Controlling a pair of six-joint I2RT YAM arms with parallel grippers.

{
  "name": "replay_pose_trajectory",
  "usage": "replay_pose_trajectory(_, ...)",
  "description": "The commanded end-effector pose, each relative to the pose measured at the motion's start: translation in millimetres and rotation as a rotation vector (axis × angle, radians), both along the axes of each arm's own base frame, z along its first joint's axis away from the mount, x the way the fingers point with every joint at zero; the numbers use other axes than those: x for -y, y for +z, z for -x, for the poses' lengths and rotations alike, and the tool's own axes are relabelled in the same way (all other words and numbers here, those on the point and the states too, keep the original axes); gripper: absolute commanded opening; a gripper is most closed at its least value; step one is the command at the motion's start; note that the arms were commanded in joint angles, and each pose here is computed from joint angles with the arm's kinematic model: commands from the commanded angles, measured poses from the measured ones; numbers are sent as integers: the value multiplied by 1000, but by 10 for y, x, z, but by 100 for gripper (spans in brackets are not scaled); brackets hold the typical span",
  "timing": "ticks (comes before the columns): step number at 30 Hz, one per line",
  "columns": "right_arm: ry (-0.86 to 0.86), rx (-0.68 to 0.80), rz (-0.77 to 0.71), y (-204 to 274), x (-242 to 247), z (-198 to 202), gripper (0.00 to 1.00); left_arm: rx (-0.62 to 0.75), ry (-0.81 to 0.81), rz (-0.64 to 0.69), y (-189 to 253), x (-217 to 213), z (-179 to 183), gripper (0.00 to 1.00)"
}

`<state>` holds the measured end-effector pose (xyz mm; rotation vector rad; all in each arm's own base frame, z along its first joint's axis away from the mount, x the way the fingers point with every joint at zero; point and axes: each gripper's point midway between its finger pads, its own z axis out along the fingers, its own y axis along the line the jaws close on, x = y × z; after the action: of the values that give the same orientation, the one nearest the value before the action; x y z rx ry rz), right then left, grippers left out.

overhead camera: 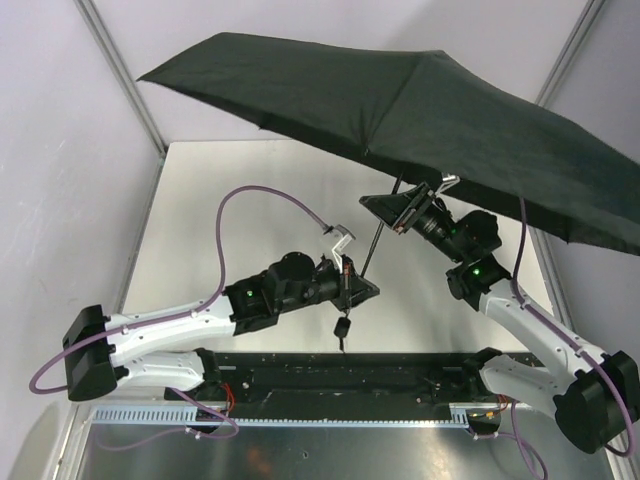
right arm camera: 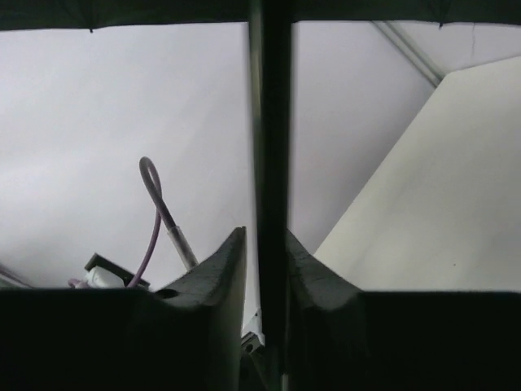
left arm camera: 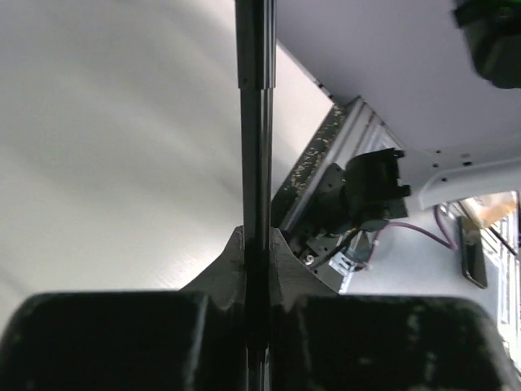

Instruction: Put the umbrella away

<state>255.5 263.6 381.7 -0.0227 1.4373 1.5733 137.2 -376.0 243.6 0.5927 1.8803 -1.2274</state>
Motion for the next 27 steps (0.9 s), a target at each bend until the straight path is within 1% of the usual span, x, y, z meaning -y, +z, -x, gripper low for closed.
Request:
replay_pose_trajectory(1, -130, 23, -26, 266, 187, -82, 36, 84, 101, 5, 207, -67, -191, 1)
replay_pose_trajectory(3, -174, 7, -28, 272, 233, -167, 51, 91, 120, 2, 220, -85, -189, 0)
replay_pose_trajectory(4, -199, 2, -38, 289, 265, -211, 57, 94, 130, 6, 238, -98, -187, 0)
replay_pose_trajectory(5, -235, -10, -55, 309, 316, -279, 62, 95, 140, 9, 246, -115, -188, 0)
replay_pose_trajectory(7, -300, -63, -99, 330, 444, -434, 67, 90, 167, 18, 265, -150, -203, 0)
replay_pose_trajectory(9, -339, -115, -162, 366, 566, -569, 69, 82, 190, 26, 273, -177, -221, 0)
replay_pose_trajectory(13, -423, -114, -254, 477, 734, -750, 73, 60, 189, 44, 304, -169, -201, 0)
replay_pose_trajectory(18, -552, -154, -355, 505, 997, -936, 73, 9, 161, 92, 336, -146, -117, 0)
replay_pose_trajectory(22, -585, -144, -449, 601, 1139, -1027, 70, -16, 120, 153, 417, -130, -22, 0)
replay_pose_trajectory(24, -581, -162, -499, 605, 1203, -1094, 70, -32, 93, 181, 459, -112, 35, 0)
replay_pose_trajectory(27, -568, -137, -553, 680, 1272, -1141, 69, -61, 56, 217, 499, -73, 106, 0)
